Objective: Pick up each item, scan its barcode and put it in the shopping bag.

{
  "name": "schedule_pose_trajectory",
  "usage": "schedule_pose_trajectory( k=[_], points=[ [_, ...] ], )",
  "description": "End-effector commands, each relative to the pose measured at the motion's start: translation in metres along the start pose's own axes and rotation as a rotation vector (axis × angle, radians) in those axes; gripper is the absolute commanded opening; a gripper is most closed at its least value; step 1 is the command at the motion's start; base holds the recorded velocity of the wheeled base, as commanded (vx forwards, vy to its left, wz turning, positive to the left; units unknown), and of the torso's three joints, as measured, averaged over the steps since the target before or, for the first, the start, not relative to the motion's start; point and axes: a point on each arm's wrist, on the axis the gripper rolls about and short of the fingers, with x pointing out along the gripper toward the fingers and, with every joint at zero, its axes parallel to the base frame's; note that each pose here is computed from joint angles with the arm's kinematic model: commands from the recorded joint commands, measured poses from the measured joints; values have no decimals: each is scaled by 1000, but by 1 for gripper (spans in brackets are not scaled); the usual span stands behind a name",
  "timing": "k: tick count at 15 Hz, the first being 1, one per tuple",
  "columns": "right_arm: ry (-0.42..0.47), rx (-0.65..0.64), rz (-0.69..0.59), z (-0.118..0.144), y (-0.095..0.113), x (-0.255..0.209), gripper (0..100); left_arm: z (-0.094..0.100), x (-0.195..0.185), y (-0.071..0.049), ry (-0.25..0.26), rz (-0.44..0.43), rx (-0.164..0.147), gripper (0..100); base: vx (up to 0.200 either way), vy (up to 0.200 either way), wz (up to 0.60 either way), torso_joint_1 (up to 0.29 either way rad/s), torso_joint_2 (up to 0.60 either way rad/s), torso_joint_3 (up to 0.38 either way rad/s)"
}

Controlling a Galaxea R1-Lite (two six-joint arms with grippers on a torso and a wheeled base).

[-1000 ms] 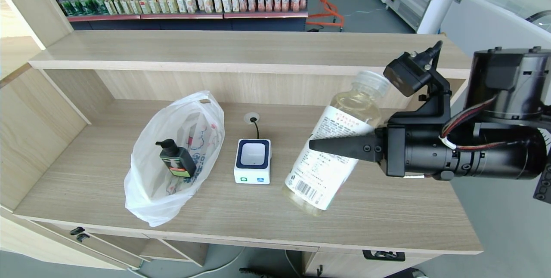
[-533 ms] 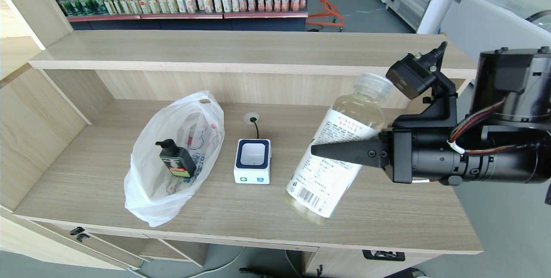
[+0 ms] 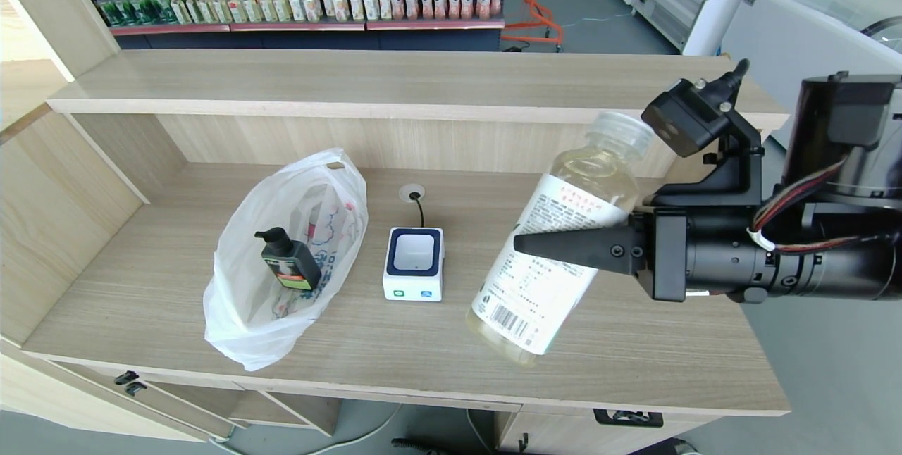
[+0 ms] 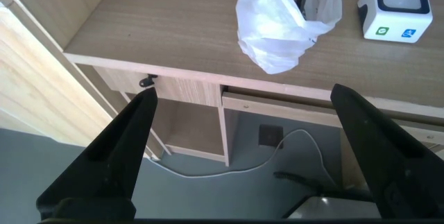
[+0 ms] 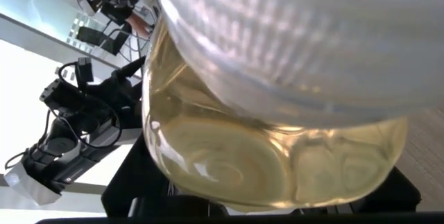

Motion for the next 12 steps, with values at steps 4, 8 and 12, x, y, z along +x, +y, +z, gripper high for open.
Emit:
schedule_pose_trajectory(
  k=[4, 8, 12],
  points=[
    [12, -415, -153, -8, -27, -28, 0, 0, 0, 0, 0, 1, 0, 100, 0, 0, 0, 0, 0, 0],
    [126, -938, -567, -10, -51, -82, 0, 0, 0, 0, 0, 1, 0, 100, 0, 0, 0, 0, 0, 0],
    [192, -1071, -703, -19, -37, -99, 0, 0, 0, 0, 0, 1, -2, 100, 0, 0, 0, 0, 0, 0]
  ],
)
